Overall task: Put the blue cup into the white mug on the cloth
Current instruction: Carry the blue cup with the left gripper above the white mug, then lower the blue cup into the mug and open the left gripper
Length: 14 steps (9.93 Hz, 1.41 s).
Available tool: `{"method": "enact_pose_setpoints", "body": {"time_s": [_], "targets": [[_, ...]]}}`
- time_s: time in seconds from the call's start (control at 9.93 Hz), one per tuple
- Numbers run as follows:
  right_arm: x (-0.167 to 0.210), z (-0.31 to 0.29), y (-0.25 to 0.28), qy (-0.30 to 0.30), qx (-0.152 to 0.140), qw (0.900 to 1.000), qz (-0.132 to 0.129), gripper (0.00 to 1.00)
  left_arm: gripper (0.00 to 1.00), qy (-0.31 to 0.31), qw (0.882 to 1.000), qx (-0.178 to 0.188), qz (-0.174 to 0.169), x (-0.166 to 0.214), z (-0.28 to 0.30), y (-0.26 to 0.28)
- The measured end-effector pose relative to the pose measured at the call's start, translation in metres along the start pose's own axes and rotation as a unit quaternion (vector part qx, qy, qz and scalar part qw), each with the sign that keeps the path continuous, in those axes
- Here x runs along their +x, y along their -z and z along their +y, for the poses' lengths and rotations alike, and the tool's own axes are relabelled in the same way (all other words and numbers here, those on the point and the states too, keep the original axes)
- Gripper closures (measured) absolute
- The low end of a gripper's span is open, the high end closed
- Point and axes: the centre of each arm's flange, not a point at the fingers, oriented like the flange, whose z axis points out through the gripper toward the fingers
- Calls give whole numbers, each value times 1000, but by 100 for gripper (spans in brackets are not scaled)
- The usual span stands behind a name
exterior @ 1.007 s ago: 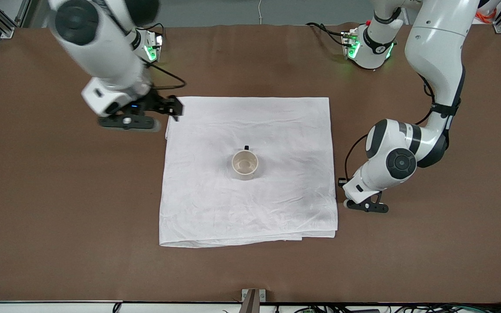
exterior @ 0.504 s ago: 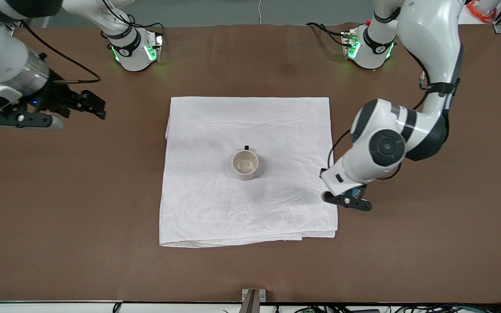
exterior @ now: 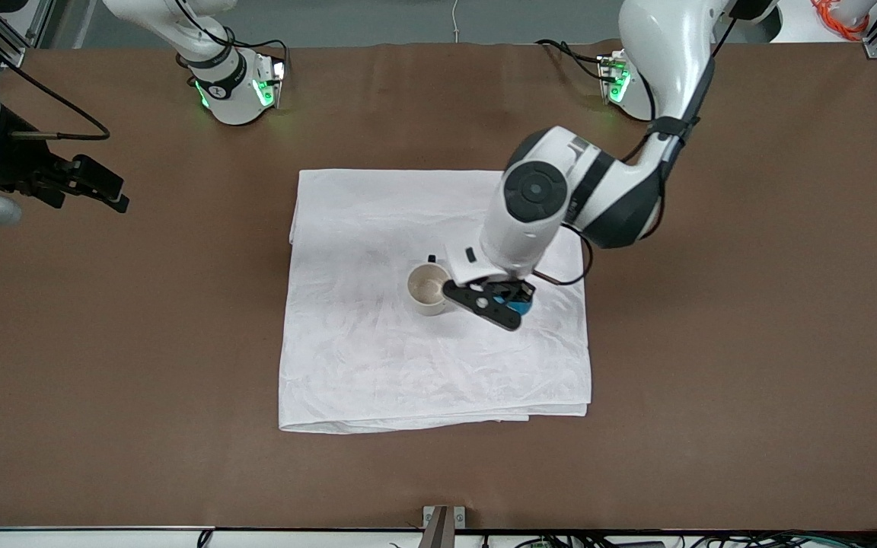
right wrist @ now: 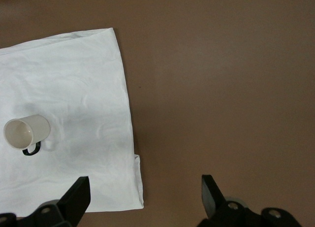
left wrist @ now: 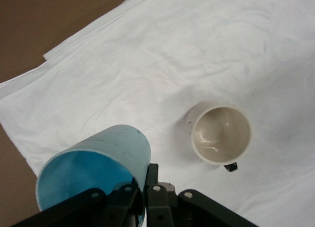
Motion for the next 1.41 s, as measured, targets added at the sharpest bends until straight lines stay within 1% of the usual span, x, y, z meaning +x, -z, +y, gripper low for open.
{"method": "enact_pose_setpoints", "body": {"time_s": [0.3, 0.4, 0.6, 0.71, 0.81, 0.91, 1.11, 1.41], "targets": [[1, 6, 7, -4, 1, 1000, 7, 0, 96, -44, 999, -6, 12, -4, 66, -31], [2, 9, 11, -2, -1, 1000, 12, 0, 96, -52, 999, -8, 16, -4, 78, -44], [4, 18, 16, 1, -19, 1000, 21, 0, 96, -57, 998, -9, 19, -3, 86, -63], [3, 21, 16, 11, -30, 999, 19, 0, 96, -59, 998, -10, 21, -3, 87, -66], [2, 26, 15, 32, -40, 999, 11, 0, 96, -61, 998, -10, 22, -3, 90, -66], [4, 40, 14, 53, -43, 998, 5, 0, 96, -66, 998, -11, 22, -5, 95, -66], [8, 82, 16, 72, -42, 996, 1, 0, 96, -81, 996, -8, 21, -10, 114, -68], [8, 75, 15, 84, -42, 996, -1, 0, 96, -97, 995, 13, 21, -12, 118, -75]]}}
